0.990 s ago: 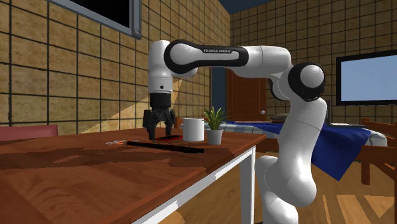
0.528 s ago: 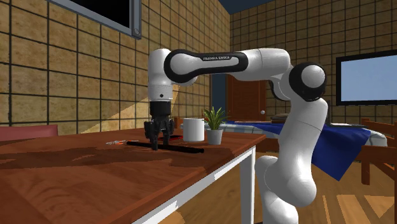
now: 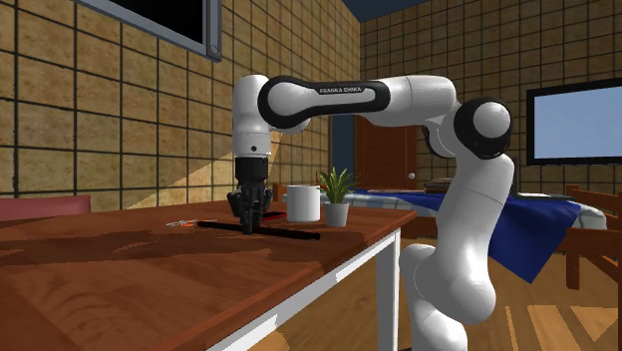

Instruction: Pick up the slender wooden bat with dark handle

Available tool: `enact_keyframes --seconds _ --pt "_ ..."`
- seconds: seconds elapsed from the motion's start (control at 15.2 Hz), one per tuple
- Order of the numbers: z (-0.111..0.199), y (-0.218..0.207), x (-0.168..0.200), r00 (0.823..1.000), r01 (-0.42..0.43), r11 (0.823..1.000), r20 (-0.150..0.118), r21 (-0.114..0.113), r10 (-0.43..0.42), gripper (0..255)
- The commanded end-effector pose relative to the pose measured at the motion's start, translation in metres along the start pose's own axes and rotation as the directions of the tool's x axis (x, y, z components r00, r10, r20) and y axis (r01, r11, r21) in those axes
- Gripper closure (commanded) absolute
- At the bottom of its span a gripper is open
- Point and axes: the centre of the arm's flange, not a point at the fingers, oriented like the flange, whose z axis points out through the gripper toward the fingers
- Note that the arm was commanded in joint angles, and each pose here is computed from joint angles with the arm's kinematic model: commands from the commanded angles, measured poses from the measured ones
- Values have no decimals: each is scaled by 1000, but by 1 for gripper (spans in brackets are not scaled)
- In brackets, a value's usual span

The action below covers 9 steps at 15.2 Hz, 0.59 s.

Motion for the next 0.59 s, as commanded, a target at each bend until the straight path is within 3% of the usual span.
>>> enact_keyframes --seconds 0.0,0.53 --pt "4 1 2 1000 -1 1000 5 -4 1 255" --pt "-38 2 3 1000 -1 1000 5 -4 1 255"
